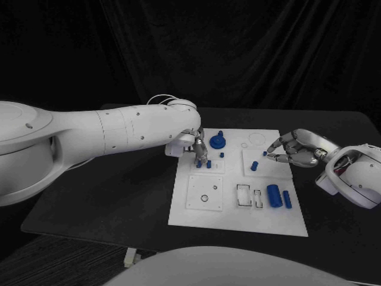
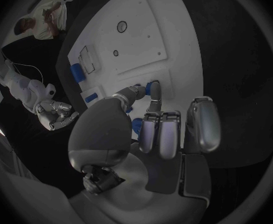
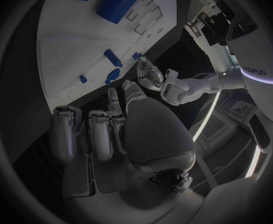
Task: Assemble the parts on the task board
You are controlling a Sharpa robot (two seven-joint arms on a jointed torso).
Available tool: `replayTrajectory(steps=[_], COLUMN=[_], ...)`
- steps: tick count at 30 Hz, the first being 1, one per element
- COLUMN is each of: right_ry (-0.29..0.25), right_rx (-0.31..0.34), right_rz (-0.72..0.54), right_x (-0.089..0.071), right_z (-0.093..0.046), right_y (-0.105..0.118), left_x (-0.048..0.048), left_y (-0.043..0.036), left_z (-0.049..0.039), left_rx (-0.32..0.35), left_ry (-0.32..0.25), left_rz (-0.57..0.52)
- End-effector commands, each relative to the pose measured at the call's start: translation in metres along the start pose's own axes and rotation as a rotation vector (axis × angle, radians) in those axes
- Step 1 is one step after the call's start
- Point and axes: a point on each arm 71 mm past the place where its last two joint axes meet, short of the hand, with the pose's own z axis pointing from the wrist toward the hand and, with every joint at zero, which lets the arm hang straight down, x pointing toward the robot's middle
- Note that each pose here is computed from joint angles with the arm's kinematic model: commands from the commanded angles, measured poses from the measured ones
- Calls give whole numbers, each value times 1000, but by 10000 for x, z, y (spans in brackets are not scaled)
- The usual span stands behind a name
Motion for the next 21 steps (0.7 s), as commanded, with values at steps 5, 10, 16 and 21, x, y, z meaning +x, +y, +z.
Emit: replayTrajectory(steps=[5, 10, 16, 21], right_ry=[6, 7, 7, 9], right_rx=[15, 17, 18, 19], right_rz=[2, 2, 2, 2], right_x=[13, 12, 11, 13], right_z=[-6, -9, -13, -11], right_y=[-11, -15, -18, -17], left_x=[58, 58, 57, 54], left_y=[34, 52, 85, 112], left_z=[11, 7, 5, 2], left_rx=[-28, -29, -33, -36], left_ry=[4, 1, 1, -1], left_rz=[-16, -20, -22, -26])
